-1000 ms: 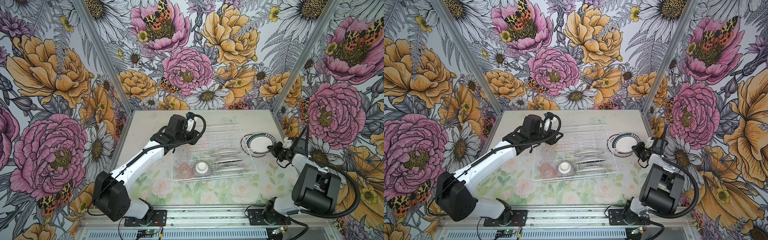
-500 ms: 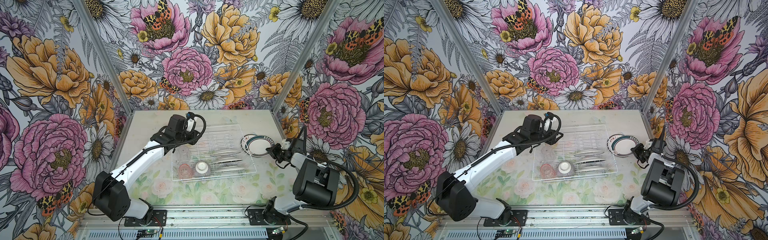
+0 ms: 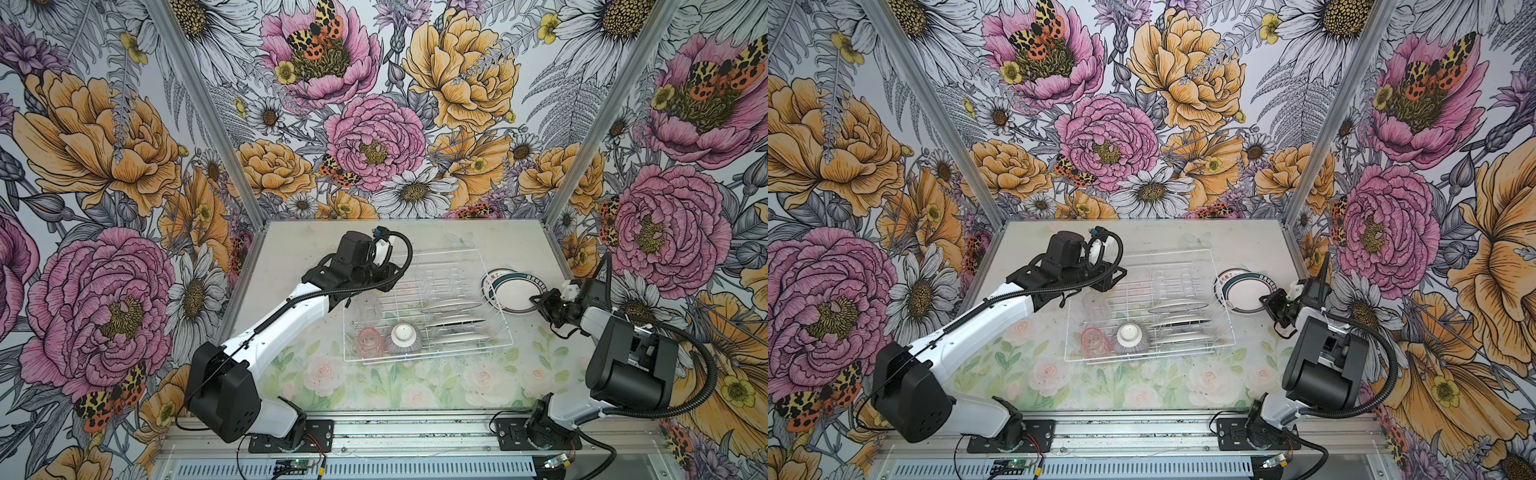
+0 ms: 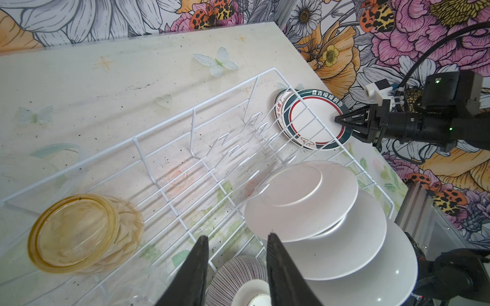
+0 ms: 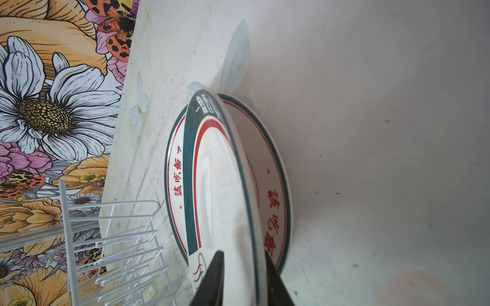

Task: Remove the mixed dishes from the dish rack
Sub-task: 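Lower the green-rimmed plate onto the printed plate with the right gripper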

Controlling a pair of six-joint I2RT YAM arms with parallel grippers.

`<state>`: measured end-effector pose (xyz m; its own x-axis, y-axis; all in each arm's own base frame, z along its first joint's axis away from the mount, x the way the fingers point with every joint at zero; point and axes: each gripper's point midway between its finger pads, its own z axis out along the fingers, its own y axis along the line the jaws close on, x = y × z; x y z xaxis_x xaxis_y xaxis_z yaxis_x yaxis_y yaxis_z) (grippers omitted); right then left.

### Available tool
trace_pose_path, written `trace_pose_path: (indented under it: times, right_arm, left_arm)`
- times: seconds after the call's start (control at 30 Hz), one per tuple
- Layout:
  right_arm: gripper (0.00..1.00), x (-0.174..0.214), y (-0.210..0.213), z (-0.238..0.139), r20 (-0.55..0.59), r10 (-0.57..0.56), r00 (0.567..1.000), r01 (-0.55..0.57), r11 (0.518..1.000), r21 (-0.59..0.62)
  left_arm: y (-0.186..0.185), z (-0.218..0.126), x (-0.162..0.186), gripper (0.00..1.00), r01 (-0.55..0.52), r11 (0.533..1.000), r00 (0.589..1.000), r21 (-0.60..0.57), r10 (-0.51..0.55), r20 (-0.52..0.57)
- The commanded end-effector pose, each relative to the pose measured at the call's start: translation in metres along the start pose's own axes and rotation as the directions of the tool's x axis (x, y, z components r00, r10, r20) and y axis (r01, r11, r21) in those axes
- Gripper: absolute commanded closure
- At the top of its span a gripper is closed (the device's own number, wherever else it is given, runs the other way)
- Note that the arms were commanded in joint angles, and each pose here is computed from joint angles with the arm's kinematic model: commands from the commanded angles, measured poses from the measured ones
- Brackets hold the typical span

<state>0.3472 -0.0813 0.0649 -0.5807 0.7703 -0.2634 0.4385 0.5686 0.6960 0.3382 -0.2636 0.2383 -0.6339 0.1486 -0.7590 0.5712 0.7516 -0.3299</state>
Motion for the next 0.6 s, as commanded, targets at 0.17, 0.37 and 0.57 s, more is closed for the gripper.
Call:
trace_pose_path:
  times: [0.17, 0.37, 0.57]
  right_arm:
    - [0.66, 0.007, -0.014, 0.002, -0.02, -0.049, 0.999, 0.05, 0.997, 0.066]
    - [0.64, 0.012, -0.026, -0.002, -0.038, -0.08, 0.996, 0.084, 0.985, 0.149]
    - [0.61, 0.015, -0.03, 0.002, -0.059, -0.101, 0.993, 0.11, 0.975, 0.191]
  left_arm:
    - [0.001, -0.003, 0.003, 0.62, -0.022, 1.0, 1.0, -0.006, 0.022, 0.008]
    - [0.002, -0.001, 0.002, 0.62, -0.021, 1.0, 1.0, -0.001, 0.021, 0.009]
    - [0.003, 0.001, 0.004, 0.61, -0.021, 1.0, 1.0, 0.004, 0.021, 0.006]
